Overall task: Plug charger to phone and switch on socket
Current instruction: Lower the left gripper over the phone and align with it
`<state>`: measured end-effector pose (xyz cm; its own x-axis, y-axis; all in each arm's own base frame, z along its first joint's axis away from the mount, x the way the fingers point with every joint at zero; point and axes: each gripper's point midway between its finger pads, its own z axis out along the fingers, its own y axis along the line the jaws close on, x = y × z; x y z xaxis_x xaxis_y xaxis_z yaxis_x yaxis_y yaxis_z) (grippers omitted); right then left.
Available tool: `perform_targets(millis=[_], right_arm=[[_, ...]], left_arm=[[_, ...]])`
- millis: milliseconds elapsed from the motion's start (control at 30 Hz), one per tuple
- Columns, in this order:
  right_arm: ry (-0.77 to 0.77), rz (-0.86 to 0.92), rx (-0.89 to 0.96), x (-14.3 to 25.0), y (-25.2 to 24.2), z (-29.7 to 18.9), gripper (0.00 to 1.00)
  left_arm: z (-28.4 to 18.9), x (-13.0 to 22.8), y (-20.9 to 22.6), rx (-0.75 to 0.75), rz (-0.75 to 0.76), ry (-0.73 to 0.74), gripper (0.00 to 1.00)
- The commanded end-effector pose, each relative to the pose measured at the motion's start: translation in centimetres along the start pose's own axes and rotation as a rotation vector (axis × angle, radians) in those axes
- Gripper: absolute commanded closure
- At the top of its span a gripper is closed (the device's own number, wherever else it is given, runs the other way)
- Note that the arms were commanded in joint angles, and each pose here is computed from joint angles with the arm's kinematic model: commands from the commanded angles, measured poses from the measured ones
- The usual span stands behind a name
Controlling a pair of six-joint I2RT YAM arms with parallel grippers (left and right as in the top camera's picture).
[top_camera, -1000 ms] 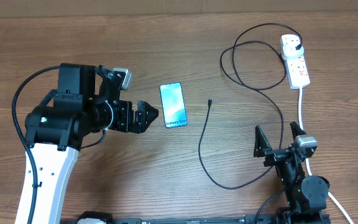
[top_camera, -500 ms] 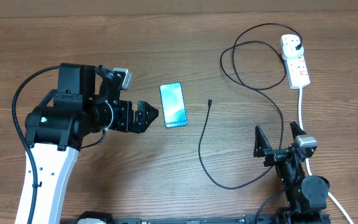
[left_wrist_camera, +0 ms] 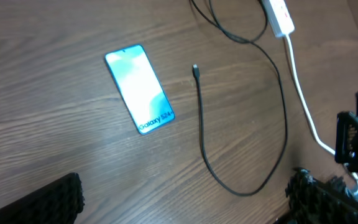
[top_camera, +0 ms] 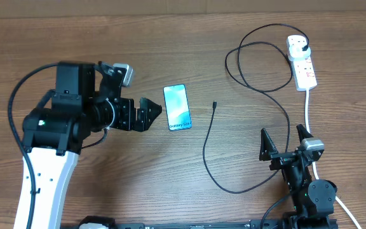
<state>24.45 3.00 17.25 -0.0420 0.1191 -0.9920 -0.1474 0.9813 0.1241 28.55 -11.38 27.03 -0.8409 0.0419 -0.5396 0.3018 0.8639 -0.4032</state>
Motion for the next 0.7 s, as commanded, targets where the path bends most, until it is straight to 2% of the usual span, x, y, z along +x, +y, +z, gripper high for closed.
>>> perform_targets(millis=[0, 133, 267, 333, 667], right_arm=[[-0.005, 0.004, -0.006, 0.2, 0.1, 0.0, 0.00], [-0.005, 0.004, -0.006, 0.2, 0.1, 0.0, 0.00], [-0.005, 0.004, -0.006, 0.2, 0.1, 0.0, 0.00], [-0.005, 0.004, -0.006, 0.2, 0.1, 0.0, 0.00], [-0.005, 0.004, -0.006, 0.2, 0.1, 0.0, 0.00]], left_arm=[[-2.3, -2.1, -0.6, -0.067, -0.031, -0.070, 0.00], [-3.1, -2.4, -2.1, -0.146, -0.031, -0.035, 0.00], [-1.5, -1.9, -2.1, -0.289, -0.046, 0.047, 0.00], [-0.2, -2.1, -2.5, -0.313, -0.014, 0.063, 0.00], [4.7, -1.7, -6.7, -0.120, -0.004, 0.165, 0.00]])
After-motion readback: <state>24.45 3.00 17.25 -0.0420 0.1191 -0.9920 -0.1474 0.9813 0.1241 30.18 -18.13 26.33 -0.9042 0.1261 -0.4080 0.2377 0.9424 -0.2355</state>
